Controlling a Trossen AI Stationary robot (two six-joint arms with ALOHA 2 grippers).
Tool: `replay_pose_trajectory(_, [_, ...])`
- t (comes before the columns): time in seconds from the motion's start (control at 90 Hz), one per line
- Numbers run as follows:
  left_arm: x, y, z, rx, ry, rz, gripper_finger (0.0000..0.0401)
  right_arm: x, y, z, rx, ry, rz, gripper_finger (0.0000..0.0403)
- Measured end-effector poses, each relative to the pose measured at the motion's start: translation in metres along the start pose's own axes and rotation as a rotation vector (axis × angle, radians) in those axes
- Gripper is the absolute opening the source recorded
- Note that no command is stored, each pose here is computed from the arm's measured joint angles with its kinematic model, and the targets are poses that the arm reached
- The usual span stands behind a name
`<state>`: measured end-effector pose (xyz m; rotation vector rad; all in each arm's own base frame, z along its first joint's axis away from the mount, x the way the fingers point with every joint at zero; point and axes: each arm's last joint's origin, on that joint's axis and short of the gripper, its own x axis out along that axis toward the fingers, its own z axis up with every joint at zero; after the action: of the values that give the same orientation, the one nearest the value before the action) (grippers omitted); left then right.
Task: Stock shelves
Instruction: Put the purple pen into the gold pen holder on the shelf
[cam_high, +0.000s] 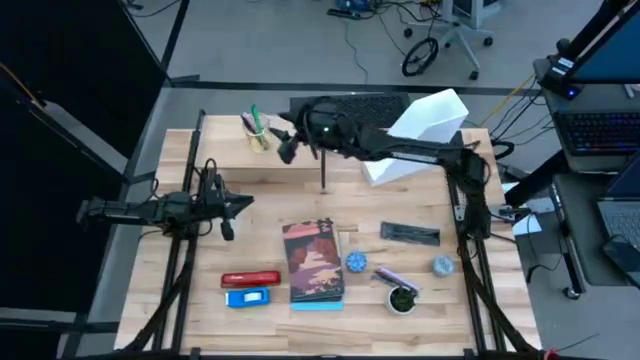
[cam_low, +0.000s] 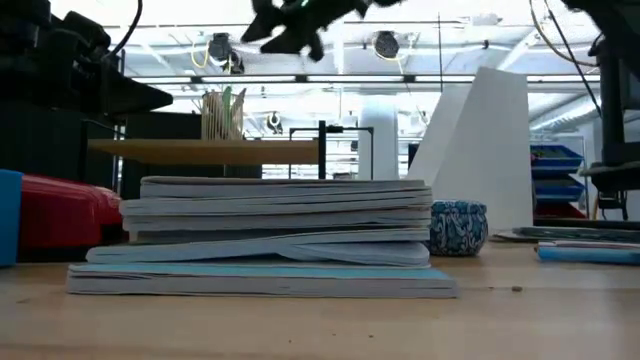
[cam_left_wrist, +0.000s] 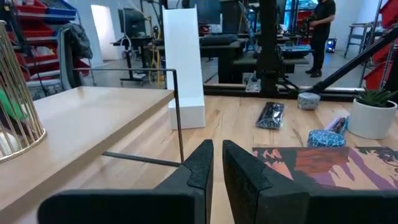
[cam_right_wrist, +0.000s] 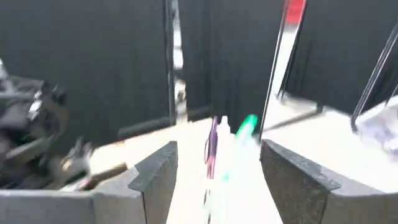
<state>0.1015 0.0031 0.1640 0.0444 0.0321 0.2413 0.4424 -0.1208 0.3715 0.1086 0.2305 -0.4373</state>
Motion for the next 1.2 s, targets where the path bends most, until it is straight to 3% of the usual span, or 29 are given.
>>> replay_pose_trajectory(0.122, [0.0,0.0,0.0,0.0,0.0,0.0,0.0022,-0.034,0.0,0.002,0.033,0.214,0.096,0.0201])
replay_pose_trajectory(0.333, [0.0,0.0,0.0,0.0,0.001,0.0,0.0022,-0.092,0.016,-0.015,-0.02,0.572,0.134,0.0196])
replay_pose_trajectory(0.511, [0.0,0.0,0.0,0.0,0.002,0.0,0.0022,-0.125,0.032,-0.04,-0.02,0.682,0.159,0.0196])
replay_pose_trajectory(0.656, [0.0,0.0,0.0,-0.001,0.001,0.0,0.0022,-0.144,0.043,-0.074,-0.009,0.756,0.145,0.0196])
replay_pose_trajectory(0.978, [0.0,0.0,0.0,-0.001,0.002,0.0,0.0022,-0.171,0.07,-0.179,0.07,1.046,0.11,0.0196])
replay_pose_trajectory(1.2, [0.0,0.0,0.0,-0.004,0.002,0.0,0.0022,-0.193,0.088,-0.225,0.144,1.136,0.051,0.0196])
